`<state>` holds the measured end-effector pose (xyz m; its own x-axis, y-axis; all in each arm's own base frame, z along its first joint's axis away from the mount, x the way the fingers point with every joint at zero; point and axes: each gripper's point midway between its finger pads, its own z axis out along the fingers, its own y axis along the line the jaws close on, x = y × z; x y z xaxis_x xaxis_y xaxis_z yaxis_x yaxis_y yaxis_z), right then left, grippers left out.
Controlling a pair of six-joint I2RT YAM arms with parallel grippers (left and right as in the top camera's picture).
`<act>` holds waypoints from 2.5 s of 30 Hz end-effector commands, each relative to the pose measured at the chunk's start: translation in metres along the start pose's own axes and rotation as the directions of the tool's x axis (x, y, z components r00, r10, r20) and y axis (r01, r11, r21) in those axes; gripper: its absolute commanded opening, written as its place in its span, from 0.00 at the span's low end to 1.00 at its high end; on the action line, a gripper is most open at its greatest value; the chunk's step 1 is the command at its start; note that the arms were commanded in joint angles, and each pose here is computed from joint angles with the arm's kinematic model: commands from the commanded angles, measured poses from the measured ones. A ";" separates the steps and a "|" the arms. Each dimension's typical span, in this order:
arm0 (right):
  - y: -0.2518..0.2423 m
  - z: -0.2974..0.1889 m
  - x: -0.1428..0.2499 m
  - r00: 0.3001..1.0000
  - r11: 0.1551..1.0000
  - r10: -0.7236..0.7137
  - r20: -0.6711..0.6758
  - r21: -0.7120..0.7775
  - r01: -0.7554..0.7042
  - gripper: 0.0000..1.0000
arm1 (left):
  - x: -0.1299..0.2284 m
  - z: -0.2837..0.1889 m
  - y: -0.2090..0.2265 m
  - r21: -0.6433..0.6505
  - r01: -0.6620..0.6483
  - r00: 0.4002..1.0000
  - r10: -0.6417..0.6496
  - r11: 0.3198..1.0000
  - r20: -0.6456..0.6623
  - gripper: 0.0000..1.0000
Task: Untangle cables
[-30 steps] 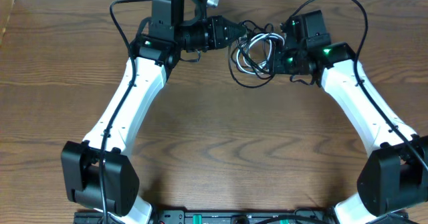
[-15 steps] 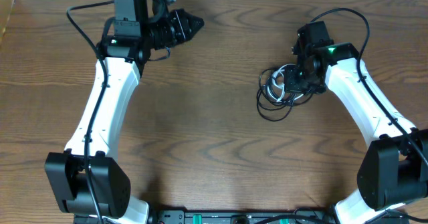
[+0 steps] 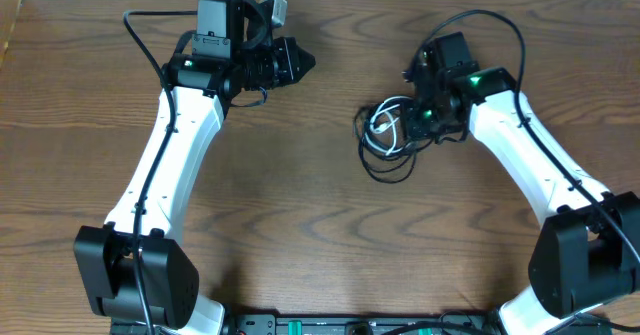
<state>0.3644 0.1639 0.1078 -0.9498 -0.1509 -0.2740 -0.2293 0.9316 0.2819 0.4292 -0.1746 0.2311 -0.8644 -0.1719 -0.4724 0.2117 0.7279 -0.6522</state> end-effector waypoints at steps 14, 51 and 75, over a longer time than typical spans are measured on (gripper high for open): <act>0.028 -0.035 -0.026 0.990 0.978 -0.116 0.081 -0.167 0.128 0.68 | -0.005 0.004 0.024 -0.090 -0.009 1.000 0.010 0.996 0.021 0.07; -0.049 -0.026 -0.068 0.975 0.995 0.095 0.200 -0.016 -0.094 0.74 | 0.142 0.142 0.089 -0.635 0.145 0.951 -0.284 0.759 -0.123 0.24; -0.016 -0.030 -0.074 0.975 0.984 0.020 0.220 -0.176 0.020 0.69 | 0.054 0.061 -0.023 -0.195 0.139 0.977 -0.166 0.971 -0.130 0.07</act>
<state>0.4317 0.1332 0.1398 -0.8985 -0.0263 -0.4381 -0.2040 0.9089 0.3638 0.4030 -0.2274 0.0915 -0.9586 -0.2191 -0.1818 -0.1322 0.9080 -0.3975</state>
